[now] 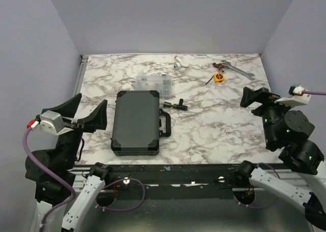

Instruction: Pack up texas hold em set

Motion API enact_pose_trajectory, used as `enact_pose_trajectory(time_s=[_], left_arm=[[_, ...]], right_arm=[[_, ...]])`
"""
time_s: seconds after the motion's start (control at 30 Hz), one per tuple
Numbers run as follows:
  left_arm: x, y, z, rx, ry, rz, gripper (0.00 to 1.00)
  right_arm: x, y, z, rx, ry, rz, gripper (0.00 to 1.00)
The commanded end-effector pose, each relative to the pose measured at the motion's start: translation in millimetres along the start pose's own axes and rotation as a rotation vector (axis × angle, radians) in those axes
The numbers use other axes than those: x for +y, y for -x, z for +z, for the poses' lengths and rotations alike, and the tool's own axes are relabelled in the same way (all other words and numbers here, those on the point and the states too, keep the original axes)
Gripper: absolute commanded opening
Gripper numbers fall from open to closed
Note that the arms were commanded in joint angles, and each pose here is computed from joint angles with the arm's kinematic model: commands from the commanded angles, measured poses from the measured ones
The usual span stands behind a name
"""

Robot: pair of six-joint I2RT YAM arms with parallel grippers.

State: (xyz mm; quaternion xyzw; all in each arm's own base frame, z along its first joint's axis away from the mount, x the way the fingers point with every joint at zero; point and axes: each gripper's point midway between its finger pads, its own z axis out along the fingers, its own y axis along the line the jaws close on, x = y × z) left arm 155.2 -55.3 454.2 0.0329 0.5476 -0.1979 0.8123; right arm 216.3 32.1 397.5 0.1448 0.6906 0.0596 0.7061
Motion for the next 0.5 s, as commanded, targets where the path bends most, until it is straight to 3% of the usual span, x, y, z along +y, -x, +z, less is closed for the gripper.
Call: enact_pose_trajectory(time_s=[0.0,0.47], left_arm=[[6.4,17.8,-4.2,-0.049,0.037,0.034,0.96],[5.3,8.1,1.2,-0.024,0.025,0.04,0.96]], right_arm=[[-8.0,13.1,-3.9,-0.044,-0.014,0.018,1.0],[-0.5,5.5,-3.1,-0.032,0.025,0.026,1.0]])
